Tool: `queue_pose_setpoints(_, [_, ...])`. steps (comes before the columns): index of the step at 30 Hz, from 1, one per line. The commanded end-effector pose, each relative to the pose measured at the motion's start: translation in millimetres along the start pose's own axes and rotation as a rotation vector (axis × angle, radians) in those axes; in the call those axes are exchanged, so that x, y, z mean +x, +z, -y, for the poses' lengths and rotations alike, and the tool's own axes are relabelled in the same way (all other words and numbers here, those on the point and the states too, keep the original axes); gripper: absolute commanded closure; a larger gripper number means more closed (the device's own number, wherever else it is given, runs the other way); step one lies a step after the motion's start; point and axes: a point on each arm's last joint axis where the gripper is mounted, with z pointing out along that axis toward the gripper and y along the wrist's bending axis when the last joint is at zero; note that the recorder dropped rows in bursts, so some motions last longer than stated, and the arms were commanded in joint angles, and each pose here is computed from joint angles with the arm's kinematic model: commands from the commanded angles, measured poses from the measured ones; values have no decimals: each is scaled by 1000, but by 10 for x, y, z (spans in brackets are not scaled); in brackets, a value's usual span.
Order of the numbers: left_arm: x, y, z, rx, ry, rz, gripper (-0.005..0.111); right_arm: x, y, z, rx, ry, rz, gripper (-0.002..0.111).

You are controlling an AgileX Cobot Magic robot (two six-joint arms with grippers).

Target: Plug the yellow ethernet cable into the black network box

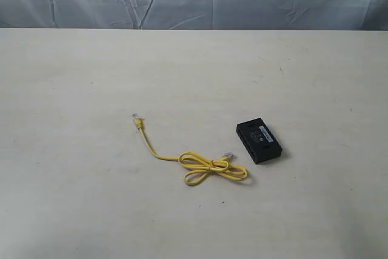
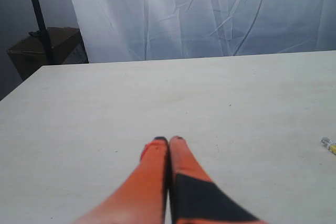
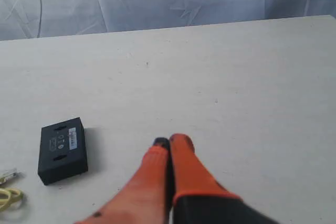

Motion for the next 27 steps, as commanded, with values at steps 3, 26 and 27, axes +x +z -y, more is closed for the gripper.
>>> queue_pose_setpoints(3, [3, 0, 1, 1, -7, 13, 107, -150, -14, -2, 0, -9, 179, 109])
queue_pose_setpoints(26, [3, 0, 1, 1, -7, 13, 107, -607, -29, -23, -3, -1, 192, 109])
queue_pose_setpoints(27, [3, 0, 1, 1, -7, 13, 107, -694, -1, -26, 1, -9, 133, 109])
